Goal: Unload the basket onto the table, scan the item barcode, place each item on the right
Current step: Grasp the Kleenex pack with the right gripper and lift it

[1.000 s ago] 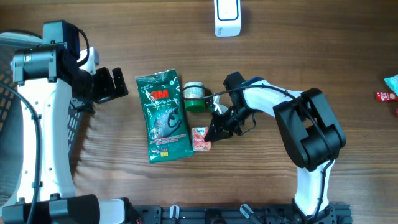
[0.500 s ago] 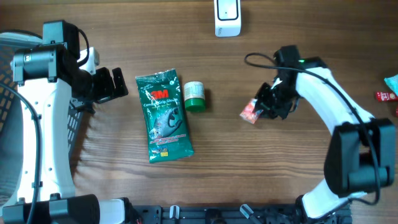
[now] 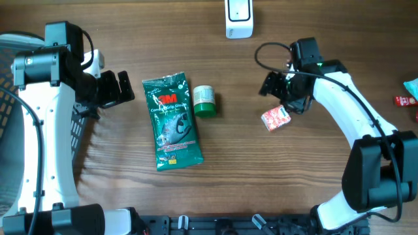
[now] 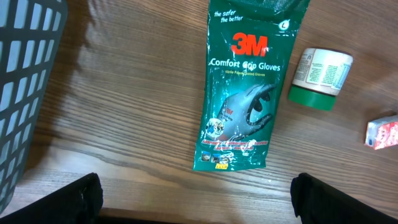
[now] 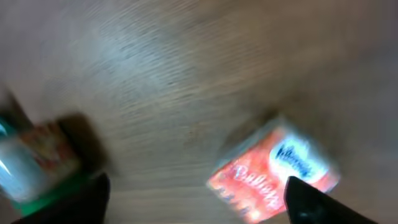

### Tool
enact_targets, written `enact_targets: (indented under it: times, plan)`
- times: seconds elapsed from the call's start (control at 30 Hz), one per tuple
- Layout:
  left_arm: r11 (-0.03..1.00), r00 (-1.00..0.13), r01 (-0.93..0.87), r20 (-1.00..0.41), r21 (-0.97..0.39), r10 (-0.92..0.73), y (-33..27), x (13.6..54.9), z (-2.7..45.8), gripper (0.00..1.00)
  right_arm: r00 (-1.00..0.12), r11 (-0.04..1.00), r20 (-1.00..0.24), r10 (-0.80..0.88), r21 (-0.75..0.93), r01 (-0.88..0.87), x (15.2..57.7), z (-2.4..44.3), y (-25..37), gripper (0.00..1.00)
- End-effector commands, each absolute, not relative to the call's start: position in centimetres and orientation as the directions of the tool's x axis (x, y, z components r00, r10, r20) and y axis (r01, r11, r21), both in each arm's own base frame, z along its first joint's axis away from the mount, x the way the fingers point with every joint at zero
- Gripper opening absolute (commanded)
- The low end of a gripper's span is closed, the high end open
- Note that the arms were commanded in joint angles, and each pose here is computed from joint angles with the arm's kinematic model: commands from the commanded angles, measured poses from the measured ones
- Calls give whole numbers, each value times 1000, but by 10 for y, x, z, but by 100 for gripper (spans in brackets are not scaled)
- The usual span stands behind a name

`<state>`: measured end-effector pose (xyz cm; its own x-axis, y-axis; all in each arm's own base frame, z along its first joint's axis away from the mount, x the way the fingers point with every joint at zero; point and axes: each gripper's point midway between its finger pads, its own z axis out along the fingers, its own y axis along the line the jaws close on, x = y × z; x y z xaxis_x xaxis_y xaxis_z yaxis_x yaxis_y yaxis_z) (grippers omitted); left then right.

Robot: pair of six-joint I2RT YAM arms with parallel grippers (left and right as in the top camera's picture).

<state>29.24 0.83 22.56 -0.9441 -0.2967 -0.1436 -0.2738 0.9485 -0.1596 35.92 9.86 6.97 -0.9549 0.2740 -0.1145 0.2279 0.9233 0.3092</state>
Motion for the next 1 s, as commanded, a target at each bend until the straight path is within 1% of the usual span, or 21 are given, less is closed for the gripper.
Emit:
enact_targets:
  times: [0.0, 0.07, 0.1, 0.2, 0.23, 0.27, 0.3, 0.33, 0.4, 0.5, 0.57, 0.6, 0.73, 0.77, 0.8, 0.9, 0.97]
  plan:
    - [951, -947, -253, -157, -176, -280, 6, 291, 230, 100, -941, 946, -252, -226, 176, -274, 361, 69, 92, 100]
    - [951, -947, -253, -157, -176, -280, 6, 291, 230, 100, -920, 925, -249, -301, 159, -346, 358, 66, 91, 99]
    - [951, -947, -253, -157, -176, -280, 6, 291, 230, 100, -912, 917, -248, -326, 153, -369, 357, 65, 91, 95]
    - [951, -947, -253, -157, -176, -280, 6, 291, 230, 100, -890, 893, -239, -388, 143, -427, 353, 65, 89, 89]
    - [951, -947, -252, -158, -176, -280, 6, 291, 230, 100, -883, 884, -238, -406, 142, -445, 352, 64, 85, 81]
    - [951, -947, -253, -157, -176, -280, 6, 291, 230, 100, -886, 887, -245, -393, 154, -436, 354, 65, 82, 80]
    - [951, -947, -253, -157, -176, -280, 6, 291, 230, 100, -894, 888, -262, -365, 191, -418, 357, 66, 79, 83]
    - [951, -947, -253, -157, -176, -280, 6, 291, 230, 100, -897, 890, -264, -353, 200, -409, 358, 66, 74, 84]
    - [951, -947, -253, -157, -176, -280, 6, 291, 230, 100, -908, 891, -264, -326, 235, -388, 358, 63, 66, 83]
    - [951, -947, -253, -157, -176, -280, 6, 291, 230, 100, -932, 874, -253, -261, 347, -339, 357, 57, 63, 80]
    - [951, -947, -253, -157, -176, -280, 6, 291, 230, 100, -933, 861, -235, -273, 374, -346, 352, 51, 63, 79]
    - [951, -947, -253, -157, -176, -280, 6, 291, 230, 100, -931, 854, -221, -289, 380, -355, 350, 45, 63, 75]
    - [951, -947, -253, -157, -176, -280, 6, 291, 230, 100, -940, 849, -162, -299, 404, -340, 341, 23, 64, 68]
    - [951, -947, -252, -158, -176, -280, 6, 291, 230, 100, -941, 848, -149, -303, 409, -337, 339, 18, 63, 63]
    - [951, -947, -253, -157, -176, -280, 6, 291, 230, 100, -940, 844, -139, -312, 413, -341, 337, 13, 64, 61]
    - [951, -947, -253, -157, -176, -280, 6, 291, 230, 100, -944, 844, -108, -310, 425, -326, 332, 1, 64, 60]
    - [951, -947, -253, -157, -176, -280, 6, 291, 230, 100, -947, 844, -86, -311, 434, -316, 329, -7, 64, 54]
